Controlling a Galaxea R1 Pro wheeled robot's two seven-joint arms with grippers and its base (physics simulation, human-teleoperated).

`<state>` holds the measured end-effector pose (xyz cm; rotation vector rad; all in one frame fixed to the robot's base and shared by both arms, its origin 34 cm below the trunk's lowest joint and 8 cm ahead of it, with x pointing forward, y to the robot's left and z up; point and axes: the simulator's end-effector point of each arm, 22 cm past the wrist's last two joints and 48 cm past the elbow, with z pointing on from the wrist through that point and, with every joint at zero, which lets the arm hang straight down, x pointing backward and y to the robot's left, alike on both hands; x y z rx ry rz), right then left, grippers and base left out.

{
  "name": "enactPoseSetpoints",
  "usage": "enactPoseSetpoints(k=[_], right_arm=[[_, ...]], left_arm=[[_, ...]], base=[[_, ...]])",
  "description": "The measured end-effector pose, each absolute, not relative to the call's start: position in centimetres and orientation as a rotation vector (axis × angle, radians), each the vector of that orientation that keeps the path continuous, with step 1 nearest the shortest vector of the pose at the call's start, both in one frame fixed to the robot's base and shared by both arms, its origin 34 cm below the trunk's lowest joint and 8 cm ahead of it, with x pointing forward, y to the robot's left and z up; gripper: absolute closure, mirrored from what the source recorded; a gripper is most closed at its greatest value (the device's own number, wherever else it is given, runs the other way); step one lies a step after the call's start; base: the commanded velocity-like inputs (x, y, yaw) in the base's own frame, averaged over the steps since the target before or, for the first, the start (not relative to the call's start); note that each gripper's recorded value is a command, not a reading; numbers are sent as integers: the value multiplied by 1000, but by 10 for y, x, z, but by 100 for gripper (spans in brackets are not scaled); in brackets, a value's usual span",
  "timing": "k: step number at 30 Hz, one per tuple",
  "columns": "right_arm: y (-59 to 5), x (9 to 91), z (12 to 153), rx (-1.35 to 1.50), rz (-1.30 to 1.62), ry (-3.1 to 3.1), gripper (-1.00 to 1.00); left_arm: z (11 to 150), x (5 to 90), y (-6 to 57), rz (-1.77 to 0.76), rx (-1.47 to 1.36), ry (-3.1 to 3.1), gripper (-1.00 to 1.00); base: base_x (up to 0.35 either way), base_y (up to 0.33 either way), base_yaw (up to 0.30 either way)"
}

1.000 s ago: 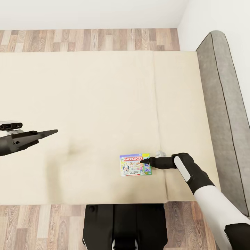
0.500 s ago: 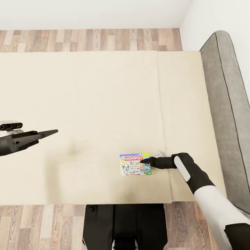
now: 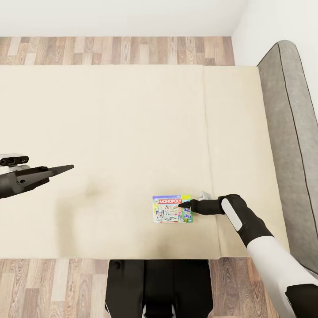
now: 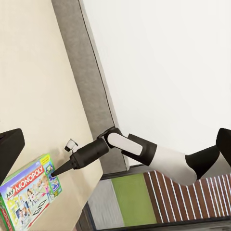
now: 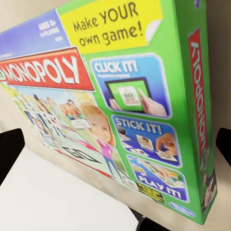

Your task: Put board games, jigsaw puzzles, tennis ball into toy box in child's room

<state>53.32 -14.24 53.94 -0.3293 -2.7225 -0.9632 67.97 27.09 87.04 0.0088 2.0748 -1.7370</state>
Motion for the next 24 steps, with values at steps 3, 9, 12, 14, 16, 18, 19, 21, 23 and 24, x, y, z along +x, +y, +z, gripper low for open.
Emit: enactPoseSetpoints(k=[3, 9, 12, 14, 16, 18, 19, 21, 23, 24], right_arm=[[-142, 533, 539, -329, -963, -2723, -100], [-142, 533, 539, -328, -963, -2722, -100], [-142, 533, 539, -327, -962, -2723, -100], [-142, 533, 539, -327, -962, -2722, -100], [-142, 533, 539, -328, -962, -2722, -100], [-143, 532, 539, -328, -962, -2721, -100], [-142, 532, 538, -329, -962, -2720, -100], [-142, 531, 538, -329, -962, -2719, -100], [-143, 531, 538, -330, -962, -2719, -100], [-143, 531, 538, -330, -962, -2718, -100]], left_arm=[[870, 680, 271, -1737, 9, 2075, -100], [870, 680, 271, -1738, 9, 2075, -100], [870, 680, 270, -1738, 8, 2075, -100], [870, 679, 270, -1739, 8, 2076, -100], [869, 679, 270, -1739, 7, 2077, -100], [869, 679, 270, -1739, 6, 2077, -100], [868, 679, 270, -1739, 6, 2078, -100], [868, 679, 270, -1739, 6, 2079, -100], [868, 679, 270, -1739, 5, 2079, -100], [868, 679, 270, -1738, 5, 2080, -100]], base=[[0, 0, 1], [0, 0, 26], [0, 0, 67], [0, 0, 107], [0, 0, 143], [0, 0, 141], [0, 0, 93], [0, 0, 61], [0, 0, 34], [0, 0, 20]])
